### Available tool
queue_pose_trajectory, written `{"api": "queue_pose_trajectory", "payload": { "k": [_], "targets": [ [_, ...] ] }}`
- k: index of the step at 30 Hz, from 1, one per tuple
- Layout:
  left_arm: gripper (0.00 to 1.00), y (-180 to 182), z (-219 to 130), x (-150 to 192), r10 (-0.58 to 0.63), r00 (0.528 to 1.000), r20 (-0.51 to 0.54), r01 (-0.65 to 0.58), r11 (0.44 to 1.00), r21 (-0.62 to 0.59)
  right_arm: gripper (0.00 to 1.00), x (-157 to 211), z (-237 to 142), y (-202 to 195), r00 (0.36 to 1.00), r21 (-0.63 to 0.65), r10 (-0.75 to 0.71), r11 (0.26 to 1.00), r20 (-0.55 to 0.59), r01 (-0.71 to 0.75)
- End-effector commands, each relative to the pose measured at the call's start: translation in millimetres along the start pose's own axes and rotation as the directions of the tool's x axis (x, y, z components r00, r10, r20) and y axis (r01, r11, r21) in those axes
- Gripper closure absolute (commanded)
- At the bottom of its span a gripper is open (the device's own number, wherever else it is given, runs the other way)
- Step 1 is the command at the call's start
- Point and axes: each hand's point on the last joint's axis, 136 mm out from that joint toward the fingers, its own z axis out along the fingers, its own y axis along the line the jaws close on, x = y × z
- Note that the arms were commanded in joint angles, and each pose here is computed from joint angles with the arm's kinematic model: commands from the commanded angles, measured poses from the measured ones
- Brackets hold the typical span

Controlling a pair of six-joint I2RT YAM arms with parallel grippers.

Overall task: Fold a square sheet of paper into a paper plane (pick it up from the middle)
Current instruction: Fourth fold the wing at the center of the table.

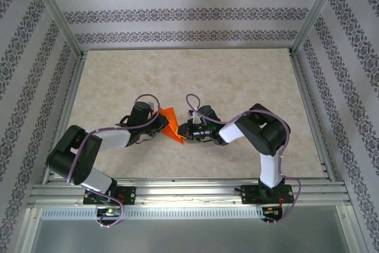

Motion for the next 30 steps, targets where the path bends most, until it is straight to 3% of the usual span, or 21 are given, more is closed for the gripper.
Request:
{"api": "queue_pose_trajectory", "payload": {
  "k": [1,8,18,30],
  "targets": [
    [0.98,-31,1,-13,0.059,0.998,0.019,-0.061,0.990,0.128,1.00,-1,0,-21,0.999,0.048,0.049,0.998,0.001,-0.049],
    [1.00,-33,18,-15,0.009,1.000,-0.004,-0.008,0.984,0.178,1.00,-1,-2,-22,0.999,0.048,0.051,0.998,0.004,-0.051],
    [1.00,-4,20,-15,-0.030,0.999,0.014,0.028,0.996,0.084,1.00,-2,-4,-23,0.998,0.048,0.061,0.997,0.010,-0.062],
    [0.99,6,24,-12,-0.037,0.999,-0.005,0.038,0.998,0.058,1.00,-3,-4,-23,0.997,0.044,0.071,0.996,0.008,-0.072]
  ]
}}
